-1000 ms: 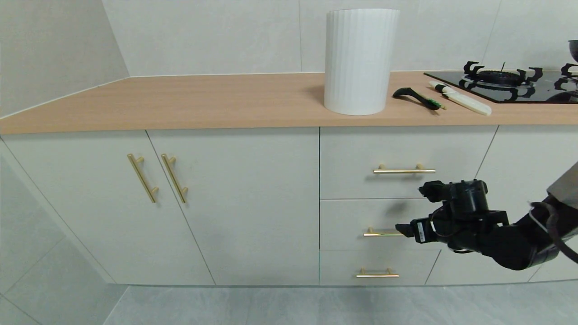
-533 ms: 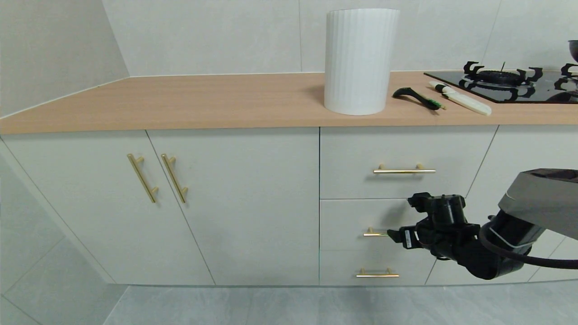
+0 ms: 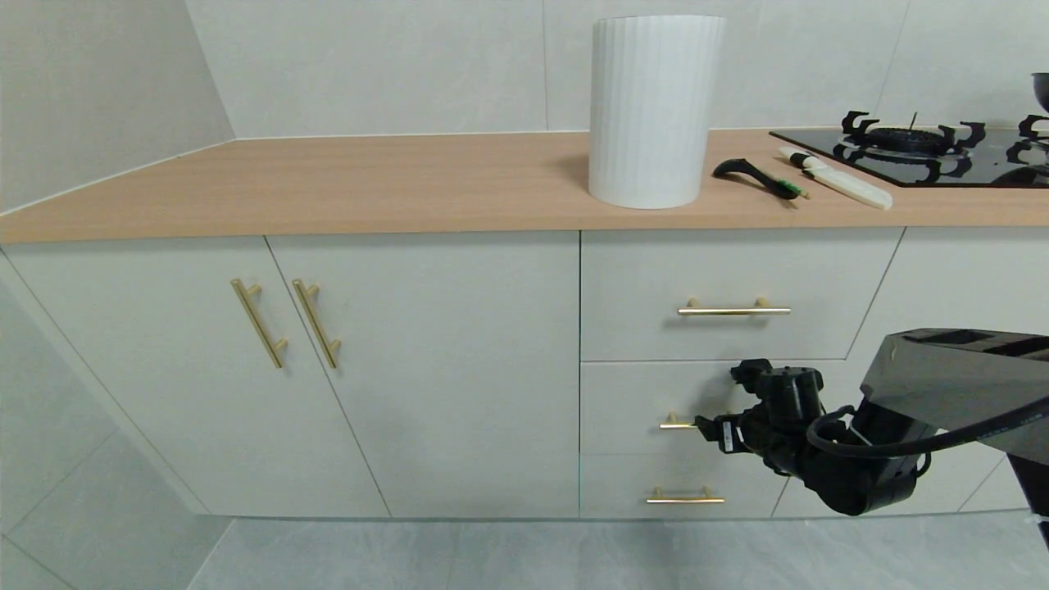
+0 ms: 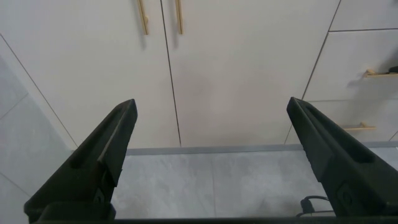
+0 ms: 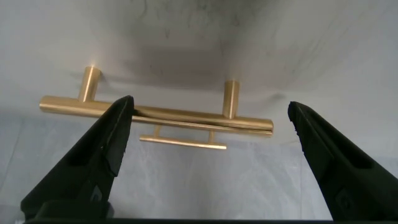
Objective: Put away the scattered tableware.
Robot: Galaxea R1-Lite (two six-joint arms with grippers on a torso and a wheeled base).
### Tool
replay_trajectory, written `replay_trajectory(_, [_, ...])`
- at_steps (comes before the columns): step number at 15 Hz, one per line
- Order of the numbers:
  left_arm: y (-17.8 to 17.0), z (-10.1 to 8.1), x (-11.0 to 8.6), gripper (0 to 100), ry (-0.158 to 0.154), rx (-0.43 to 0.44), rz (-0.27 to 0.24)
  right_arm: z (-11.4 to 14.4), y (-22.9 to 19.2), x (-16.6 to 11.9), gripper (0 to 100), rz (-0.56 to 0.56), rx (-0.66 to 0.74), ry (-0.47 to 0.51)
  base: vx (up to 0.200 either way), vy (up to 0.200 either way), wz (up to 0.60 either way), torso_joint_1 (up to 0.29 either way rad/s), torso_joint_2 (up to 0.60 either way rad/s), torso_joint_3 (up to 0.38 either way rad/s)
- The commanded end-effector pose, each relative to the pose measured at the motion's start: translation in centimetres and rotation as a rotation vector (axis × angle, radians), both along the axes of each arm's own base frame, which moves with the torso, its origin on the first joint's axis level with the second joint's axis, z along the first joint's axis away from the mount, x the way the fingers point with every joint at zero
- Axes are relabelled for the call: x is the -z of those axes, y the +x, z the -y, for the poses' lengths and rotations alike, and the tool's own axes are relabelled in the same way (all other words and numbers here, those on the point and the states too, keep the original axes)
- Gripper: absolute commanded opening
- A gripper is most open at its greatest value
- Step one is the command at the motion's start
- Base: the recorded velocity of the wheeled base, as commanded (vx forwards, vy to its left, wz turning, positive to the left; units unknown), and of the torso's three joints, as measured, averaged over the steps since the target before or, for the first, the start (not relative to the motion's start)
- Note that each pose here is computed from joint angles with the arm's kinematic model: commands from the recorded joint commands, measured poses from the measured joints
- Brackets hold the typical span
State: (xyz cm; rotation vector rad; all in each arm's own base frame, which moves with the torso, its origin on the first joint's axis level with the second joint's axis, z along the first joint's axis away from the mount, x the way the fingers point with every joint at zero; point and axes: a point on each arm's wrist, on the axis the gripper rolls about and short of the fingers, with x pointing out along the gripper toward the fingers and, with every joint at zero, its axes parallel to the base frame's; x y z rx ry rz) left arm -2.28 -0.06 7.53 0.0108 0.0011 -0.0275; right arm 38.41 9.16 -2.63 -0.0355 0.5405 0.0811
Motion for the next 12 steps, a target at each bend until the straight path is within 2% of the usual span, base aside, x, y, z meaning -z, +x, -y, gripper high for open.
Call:
replay_trajectory(1, [0.00,0.00,0.00,100,0.000,0.000,0.000,0.02,-0.14,0.65,100,-0.021,-0.002,-0.007,0.000,0.000,0.00,0.000,0.00,0.000])
replay_trajectory(12, [0.00,0.00,0.00,100,0.000,0.000,0.000,0.21,-0.92,0.34,100,-0.062,-0.004,-0.022,0.000,0.000,0.00,0.000,0.00,0.000])
